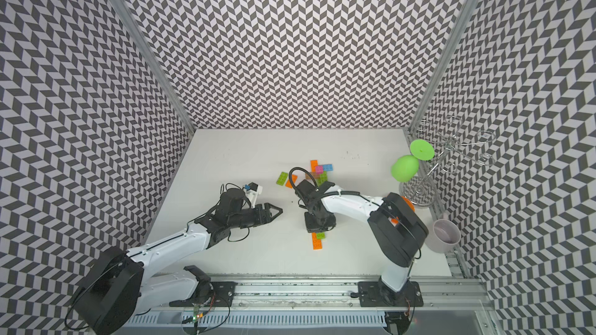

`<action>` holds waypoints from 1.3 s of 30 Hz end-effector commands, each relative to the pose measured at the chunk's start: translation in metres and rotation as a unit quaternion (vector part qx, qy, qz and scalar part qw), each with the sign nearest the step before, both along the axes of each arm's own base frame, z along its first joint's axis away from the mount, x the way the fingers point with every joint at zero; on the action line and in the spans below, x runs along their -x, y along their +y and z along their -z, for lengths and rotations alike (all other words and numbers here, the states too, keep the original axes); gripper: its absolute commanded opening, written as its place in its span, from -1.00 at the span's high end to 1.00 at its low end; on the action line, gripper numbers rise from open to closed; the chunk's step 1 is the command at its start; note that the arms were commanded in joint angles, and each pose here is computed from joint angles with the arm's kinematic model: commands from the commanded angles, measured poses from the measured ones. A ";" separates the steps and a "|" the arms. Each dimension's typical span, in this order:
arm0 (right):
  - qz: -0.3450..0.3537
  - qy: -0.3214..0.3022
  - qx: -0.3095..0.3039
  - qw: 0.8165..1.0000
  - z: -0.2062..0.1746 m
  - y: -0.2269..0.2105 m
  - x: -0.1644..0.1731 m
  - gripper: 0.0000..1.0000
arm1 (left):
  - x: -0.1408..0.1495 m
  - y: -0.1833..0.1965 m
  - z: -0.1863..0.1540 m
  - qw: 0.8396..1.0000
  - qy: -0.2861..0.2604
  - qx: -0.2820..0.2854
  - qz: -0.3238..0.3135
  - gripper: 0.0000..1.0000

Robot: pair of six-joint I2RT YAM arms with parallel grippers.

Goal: Assemble a small pinwheel with lego
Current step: Assemble the lego brick with the lego brick.

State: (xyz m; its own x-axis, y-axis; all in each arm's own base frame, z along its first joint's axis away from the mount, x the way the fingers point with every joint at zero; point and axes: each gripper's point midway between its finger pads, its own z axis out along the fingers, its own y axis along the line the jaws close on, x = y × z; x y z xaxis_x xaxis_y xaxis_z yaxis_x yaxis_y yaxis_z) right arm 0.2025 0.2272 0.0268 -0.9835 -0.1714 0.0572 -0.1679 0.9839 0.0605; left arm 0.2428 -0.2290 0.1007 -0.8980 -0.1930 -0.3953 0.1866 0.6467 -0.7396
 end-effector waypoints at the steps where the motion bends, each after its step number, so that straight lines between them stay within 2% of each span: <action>1: -0.026 0.047 0.084 0.995 0.058 -0.029 0.021 1.00 | -0.004 -0.004 -0.013 1.000 -0.023 0.011 0.005 -0.46; 6: -0.057 0.047 0.132 0.989 0.071 -0.025 0.033 1.00 | -0.007 -0.002 -0.016 1.000 -0.030 0.005 0.000 -0.46; 9: -0.075 0.044 0.138 0.987 0.073 -0.015 0.039 1.00 | -0.010 -0.002 -0.020 0.999 -0.036 0.006 -0.002 -0.46; 13: -0.059 0.009 0.086 0.995 0.044 0.006 0.026 1.00 | -0.011 -0.003 -0.025 0.999 -0.040 0.005 0.000 -0.46; 16: -0.052 -0.019 0.051 0.997 0.014 0.021 0.011 0.90 | -0.010 -0.003 -0.027 0.999 -0.044 0.009 0.000 -0.46; 23: -0.045 -0.061 0.029 0.997 -0.026 0.037 -0.011 0.82 | -0.008 -0.003 -0.030 0.999 -0.045 0.014 0.004 -0.45; 29: -0.046 -0.060 0.030 0.997 -0.030 0.038 -0.013 0.69 | -0.007 -0.002 -0.029 0.999 -0.045 0.013 0.002 -0.45; 35: -0.048 -0.047 0.043 0.997 -0.019 0.032 -0.009 0.70 | -0.005 -0.001 -0.028 0.999 -0.043 0.012 0.002 -0.46; 39: -0.040 -0.072 0.013 0.997 -0.039 0.041 -0.017 0.70 | -0.007 0.001 -0.030 0.999 -0.052 0.009 -0.001 -0.46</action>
State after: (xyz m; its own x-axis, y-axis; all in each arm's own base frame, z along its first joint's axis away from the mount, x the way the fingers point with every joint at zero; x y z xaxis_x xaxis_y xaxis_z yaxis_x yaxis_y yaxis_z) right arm 0.2162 0.2661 0.0533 -0.9612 -0.2711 -0.0507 -0.2703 0.9625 -0.0215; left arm 0.2470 -0.2293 0.1212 -0.8712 -0.2061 -0.4455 0.2288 0.6326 -0.7400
